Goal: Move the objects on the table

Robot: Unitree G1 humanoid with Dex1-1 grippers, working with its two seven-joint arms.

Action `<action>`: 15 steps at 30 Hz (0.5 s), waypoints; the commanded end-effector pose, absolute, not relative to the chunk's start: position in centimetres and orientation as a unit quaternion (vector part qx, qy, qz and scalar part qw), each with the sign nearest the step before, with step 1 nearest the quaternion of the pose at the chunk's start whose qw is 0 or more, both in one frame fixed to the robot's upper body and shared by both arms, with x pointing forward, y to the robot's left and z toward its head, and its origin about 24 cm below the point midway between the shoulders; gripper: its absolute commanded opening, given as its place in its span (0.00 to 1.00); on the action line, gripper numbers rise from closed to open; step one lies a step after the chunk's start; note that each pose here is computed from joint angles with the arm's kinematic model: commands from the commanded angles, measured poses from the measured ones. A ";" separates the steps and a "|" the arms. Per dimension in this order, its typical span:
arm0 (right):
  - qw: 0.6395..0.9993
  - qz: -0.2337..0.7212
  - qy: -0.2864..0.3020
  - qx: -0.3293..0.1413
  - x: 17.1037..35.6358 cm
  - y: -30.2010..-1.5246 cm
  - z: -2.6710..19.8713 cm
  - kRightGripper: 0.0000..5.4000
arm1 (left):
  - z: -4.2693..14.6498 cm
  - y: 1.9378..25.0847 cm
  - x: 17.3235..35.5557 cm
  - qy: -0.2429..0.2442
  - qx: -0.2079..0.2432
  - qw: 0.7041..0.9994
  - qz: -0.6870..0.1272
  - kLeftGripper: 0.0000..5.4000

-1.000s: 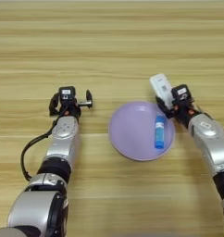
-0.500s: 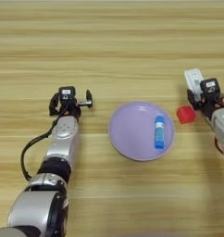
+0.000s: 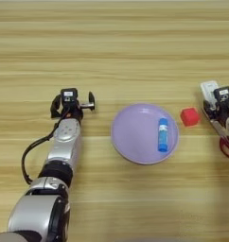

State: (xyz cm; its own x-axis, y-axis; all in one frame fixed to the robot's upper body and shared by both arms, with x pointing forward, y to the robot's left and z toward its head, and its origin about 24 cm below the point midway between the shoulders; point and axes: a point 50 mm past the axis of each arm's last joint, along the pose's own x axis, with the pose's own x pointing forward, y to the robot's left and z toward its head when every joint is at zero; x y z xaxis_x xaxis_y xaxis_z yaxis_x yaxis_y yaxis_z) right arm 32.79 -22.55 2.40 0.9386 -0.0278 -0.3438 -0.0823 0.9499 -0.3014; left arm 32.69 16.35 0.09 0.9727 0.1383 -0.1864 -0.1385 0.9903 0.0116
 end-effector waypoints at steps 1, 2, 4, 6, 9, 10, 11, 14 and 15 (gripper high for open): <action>0.962 0.025 0.203 -0.179 32.9 -22.6 1.8 0.54 | 0.4 16.3 32.9 0.087 0.007 0.994 0.069 1.00; 0.960 0.030 0.211 -0.183 32.9 -22.5 1.5 0.54 | 0.4 16.3 32.9 0.087 0.007 0.994 0.069 1.00; 0.955 0.041 0.226 -0.187 32.8 -22.3 0.9 0.54 | 0.4 16.3 33.0 0.087 0.007 0.994 0.069 1.00; 0.951 0.048 0.241 -0.186 32.6 -22.2 0.4 0.54 | 0.4 16.3 32.9 0.087 0.006 0.994 0.069 1.00; 0.947 0.055 0.257 -0.183 32.5 -22.1 -0.2 0.54 | 0.5 16.2 32.9 0.086 0.006 0.994 0.069 1.00; 0.946 0.058 0.262 -0.184 32.4 -22.0 -0.4 0.54 | 0.5 16.2 32.9 0.086 0.006 0.994 0.069 1.00; 0.945 0.060 0.264 -0.185 32.4 -22.0 -0.5 0.54 | 0.5 16.2 32.9 0.086 0.006 0.994 0.069 1.00; 0.942 0.064 0.272 -0.188 32.3 -21.9 -0.7 0.54 | 0.5 16.2 33.0 0.085 0.006 0.994 0.069 1.00; 0.940 0.066 0.275 -0.189 32.3 -21.9 -0.8 0.54 | 0.5 16.2 33.0 0.085 0.006 0.994 0.069 1.00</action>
State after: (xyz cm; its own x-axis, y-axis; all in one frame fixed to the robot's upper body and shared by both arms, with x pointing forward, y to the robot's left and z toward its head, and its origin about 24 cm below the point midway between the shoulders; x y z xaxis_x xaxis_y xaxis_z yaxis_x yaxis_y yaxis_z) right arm 32.00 -22.11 -0.97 0.8497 0.0149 -0.5270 -0.2111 0.9256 -0.3143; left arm 32.69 16.30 0.09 0.9725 0.1400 -0.1862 -0.1398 0.9901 0.0141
